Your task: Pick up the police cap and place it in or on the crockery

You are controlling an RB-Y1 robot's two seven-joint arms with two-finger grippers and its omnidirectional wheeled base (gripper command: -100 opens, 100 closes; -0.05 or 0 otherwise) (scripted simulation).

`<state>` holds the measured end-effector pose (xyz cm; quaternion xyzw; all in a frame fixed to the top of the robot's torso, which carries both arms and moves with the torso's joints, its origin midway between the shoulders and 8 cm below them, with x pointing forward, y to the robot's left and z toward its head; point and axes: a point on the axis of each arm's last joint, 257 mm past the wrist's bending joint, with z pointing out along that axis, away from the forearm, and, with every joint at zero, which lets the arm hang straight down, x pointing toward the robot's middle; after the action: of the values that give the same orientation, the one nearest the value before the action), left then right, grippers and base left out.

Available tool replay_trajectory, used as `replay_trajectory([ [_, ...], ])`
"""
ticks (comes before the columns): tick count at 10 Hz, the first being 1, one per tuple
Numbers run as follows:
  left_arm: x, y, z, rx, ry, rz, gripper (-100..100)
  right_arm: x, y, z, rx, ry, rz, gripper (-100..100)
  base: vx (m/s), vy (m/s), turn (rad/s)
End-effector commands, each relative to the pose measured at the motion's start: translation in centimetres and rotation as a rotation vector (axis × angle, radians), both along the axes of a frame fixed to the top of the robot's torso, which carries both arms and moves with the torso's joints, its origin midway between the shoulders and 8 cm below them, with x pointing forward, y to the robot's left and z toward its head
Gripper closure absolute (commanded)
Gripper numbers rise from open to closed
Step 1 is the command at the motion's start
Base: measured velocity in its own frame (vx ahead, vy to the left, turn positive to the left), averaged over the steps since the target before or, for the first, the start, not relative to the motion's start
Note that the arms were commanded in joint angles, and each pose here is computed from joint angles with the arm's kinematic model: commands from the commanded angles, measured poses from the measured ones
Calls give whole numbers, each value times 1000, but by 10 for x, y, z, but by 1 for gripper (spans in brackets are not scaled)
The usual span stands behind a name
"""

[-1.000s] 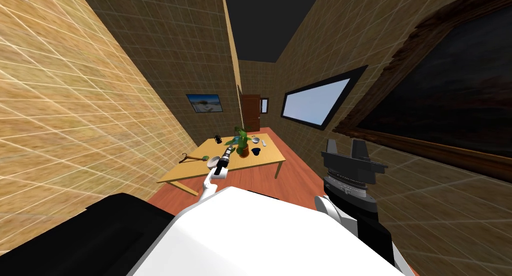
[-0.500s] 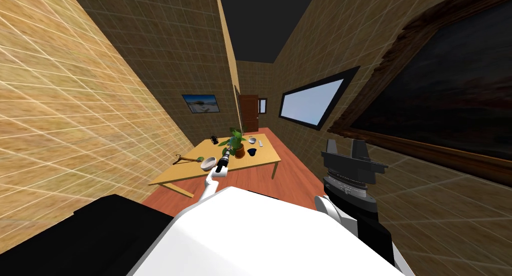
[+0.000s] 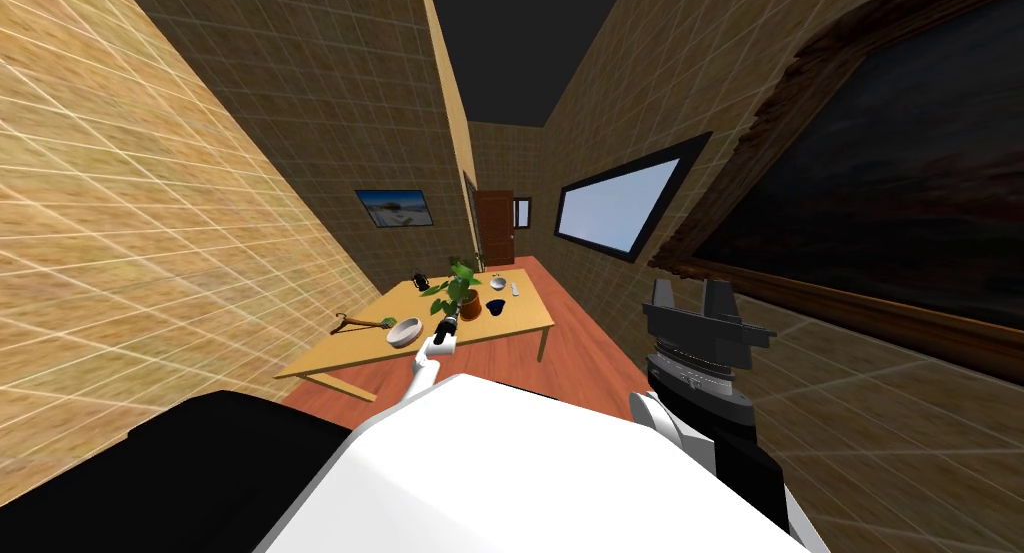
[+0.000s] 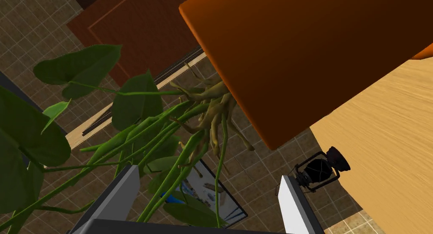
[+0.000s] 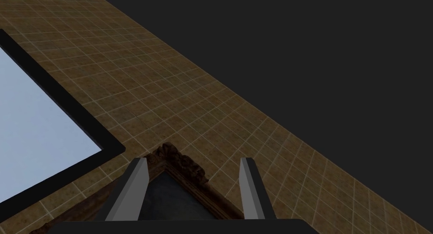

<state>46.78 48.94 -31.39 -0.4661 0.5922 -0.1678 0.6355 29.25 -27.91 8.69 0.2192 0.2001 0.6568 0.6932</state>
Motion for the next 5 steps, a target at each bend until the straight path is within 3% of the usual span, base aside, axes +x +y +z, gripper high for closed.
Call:
replay_trajectory([
  [1, -2, 4, -14, -12, 27, 12, -100, 0, 0, 0, 0, 0, 0, 0, 75, -93, -4],
  [2, -5, 9, -27, -27, 56, 29, -100, 0, 0, 0, 0, 0, 0, 0, 72, -104, -5],
  [5, -15, 19, -65, -76, 141, 77, -100, 0, 0, 0, 0, 0, 0, 0, 123, -168, 4],
])
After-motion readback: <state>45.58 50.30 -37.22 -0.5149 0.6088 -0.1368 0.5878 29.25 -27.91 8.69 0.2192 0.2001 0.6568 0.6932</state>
